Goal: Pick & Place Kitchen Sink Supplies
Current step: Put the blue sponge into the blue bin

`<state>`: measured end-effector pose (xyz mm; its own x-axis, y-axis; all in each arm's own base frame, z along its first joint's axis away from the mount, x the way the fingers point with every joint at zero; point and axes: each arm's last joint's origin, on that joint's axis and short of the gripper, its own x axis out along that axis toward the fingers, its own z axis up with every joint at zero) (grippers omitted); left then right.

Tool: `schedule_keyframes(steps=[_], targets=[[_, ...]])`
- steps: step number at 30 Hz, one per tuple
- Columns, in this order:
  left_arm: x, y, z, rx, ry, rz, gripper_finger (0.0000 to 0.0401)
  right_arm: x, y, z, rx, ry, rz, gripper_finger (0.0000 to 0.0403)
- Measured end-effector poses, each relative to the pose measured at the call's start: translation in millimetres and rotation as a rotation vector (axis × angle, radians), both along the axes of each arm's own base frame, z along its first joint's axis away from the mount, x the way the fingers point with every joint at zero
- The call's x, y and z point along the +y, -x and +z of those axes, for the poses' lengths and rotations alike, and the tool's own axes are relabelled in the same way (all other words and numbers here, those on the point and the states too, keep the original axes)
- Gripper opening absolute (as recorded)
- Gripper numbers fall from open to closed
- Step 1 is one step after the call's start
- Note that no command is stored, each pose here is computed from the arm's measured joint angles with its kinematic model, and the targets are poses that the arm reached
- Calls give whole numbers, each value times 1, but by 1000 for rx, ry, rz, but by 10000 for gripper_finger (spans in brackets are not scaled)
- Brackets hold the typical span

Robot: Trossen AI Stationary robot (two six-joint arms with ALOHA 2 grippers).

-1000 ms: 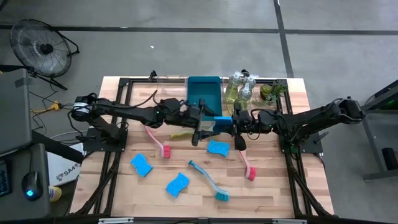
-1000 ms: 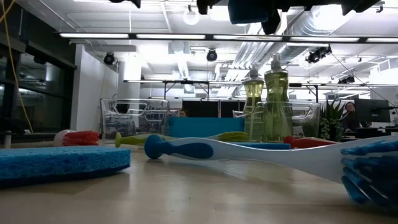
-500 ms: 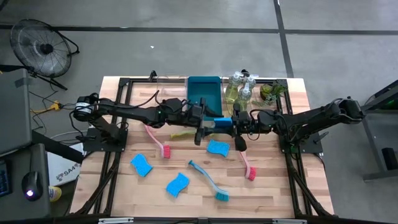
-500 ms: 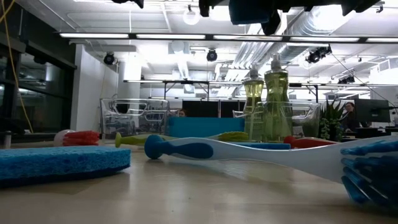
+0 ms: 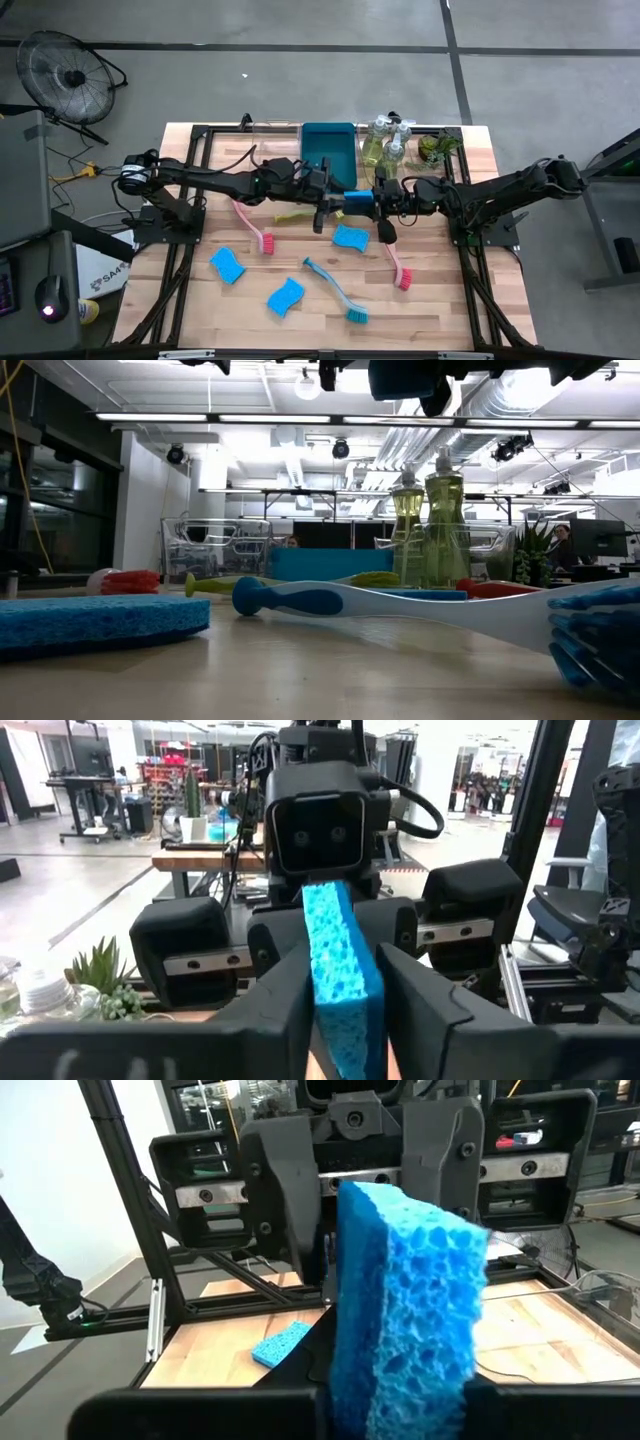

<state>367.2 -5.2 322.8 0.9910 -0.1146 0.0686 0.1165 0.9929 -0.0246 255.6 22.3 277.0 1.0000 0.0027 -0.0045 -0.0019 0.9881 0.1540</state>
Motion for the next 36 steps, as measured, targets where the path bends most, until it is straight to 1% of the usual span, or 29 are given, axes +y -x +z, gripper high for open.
schedule_keyframes(steps=[7, 13, 17, 21, 24, 28, 33, 36], targets=[[0, 0, 0, 0, 0, -1, 54, 0, 0, 0, -2, 0, 0, 21], [0, 0, 0, 0, -2, -12, 18, 0, 0, 0, -2, -1, -1, 29], [0, 0, 0, 0, -2, -13, 12, 0, 0, 0, -2, -6, -2, 35], [0, 0, 0, 1, -2, -11, 14, -1, 0, 0, -1, -99, -38, 47], [0, 0, 0, 1, -5, -11, 14, -2, 0, -1, 6, -118, -42, 68], [-1, 0, 0, 1, -11, -12, 14, -2, 0, -1, 14, -140, -35, 108], [-1, 0, -1, 1, -16, -15, 14, -1, 0, -4, 45, -200, 22, 175], [-1, 0, -1, 6, -41, -11, 14, 0, 0, -7, 77, -234, 38, 217]])
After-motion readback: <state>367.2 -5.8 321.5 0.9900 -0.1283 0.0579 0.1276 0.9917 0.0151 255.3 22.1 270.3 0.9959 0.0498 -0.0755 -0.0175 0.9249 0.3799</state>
